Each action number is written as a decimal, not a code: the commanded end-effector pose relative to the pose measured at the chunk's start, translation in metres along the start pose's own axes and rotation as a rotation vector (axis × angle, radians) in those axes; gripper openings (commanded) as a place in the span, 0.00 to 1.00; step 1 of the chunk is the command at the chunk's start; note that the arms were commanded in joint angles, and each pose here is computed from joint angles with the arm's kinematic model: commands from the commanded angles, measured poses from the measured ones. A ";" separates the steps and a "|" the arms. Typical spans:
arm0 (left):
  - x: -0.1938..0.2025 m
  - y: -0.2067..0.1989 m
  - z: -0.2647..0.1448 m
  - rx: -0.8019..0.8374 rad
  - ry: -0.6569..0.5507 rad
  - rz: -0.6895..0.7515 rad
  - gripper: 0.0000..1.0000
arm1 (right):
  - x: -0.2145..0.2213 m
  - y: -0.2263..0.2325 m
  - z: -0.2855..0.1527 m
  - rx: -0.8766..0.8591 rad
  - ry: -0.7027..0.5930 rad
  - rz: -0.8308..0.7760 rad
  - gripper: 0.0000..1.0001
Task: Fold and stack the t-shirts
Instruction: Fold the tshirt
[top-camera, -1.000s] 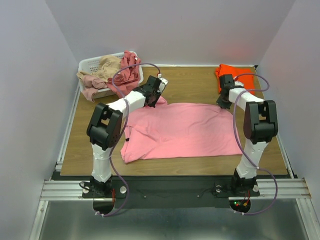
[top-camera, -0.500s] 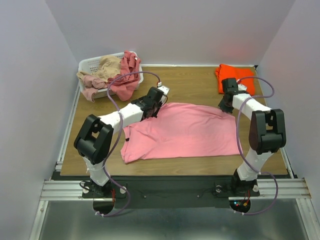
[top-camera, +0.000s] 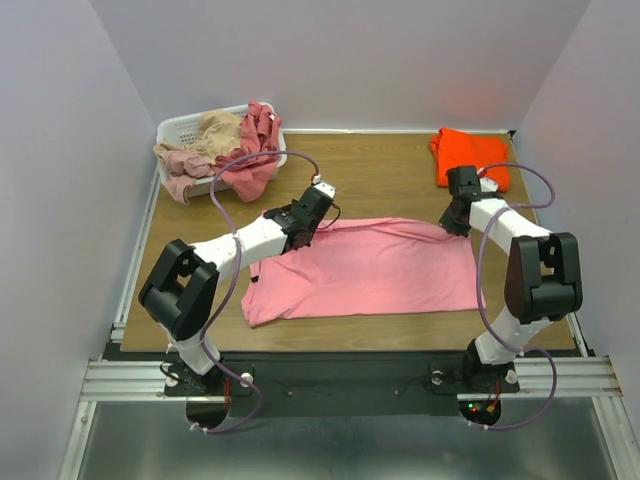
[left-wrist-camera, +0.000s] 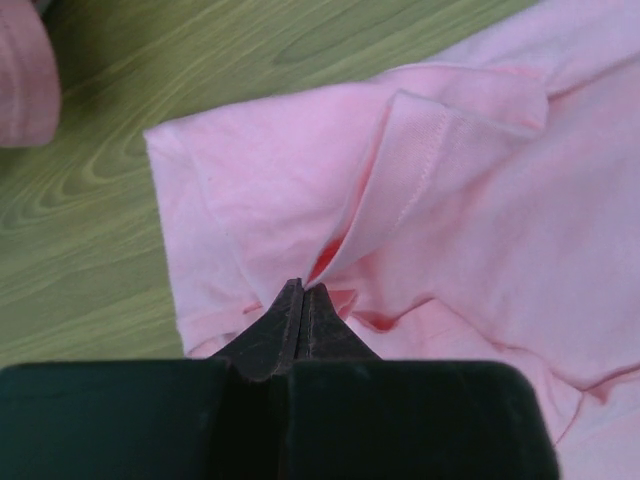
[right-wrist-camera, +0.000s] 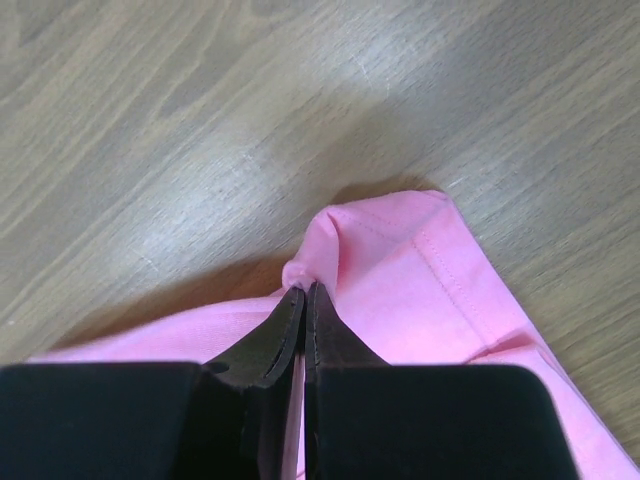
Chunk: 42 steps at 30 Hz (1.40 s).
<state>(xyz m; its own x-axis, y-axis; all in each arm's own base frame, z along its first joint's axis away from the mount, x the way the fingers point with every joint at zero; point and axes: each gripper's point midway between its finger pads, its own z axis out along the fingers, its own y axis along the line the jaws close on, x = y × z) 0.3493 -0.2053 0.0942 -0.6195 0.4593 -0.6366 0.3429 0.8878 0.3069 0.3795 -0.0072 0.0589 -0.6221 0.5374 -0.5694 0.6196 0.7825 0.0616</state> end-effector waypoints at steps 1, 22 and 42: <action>-0.034 0.036 -0.034 -0.115 -0.071 -0.036 0.00 | -0.019 0.007 -0.013 -0.039 -0.070 0.024 0.03; 0.036 -0.003 -0.066 -0.039 0.037 0.062 0.00 | -0.012 0.002 -0.025 -0.071 -0.066 0.019 0.04; 0.069 -0.030 -0.081 -0.011 0.107 0.056 0.00 | 0.009 -0.012 -0.031 -0.079 -0.040 0.001 0.05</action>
<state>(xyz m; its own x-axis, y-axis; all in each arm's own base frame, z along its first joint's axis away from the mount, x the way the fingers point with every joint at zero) 0.2495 -0.2007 0.1126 -0.6353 0.5161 -0.5745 0.3906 0.8565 0.3375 0.3510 -0.0055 0.0678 -0.6177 0.5338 -0.5776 0.5994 0.7950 0.0938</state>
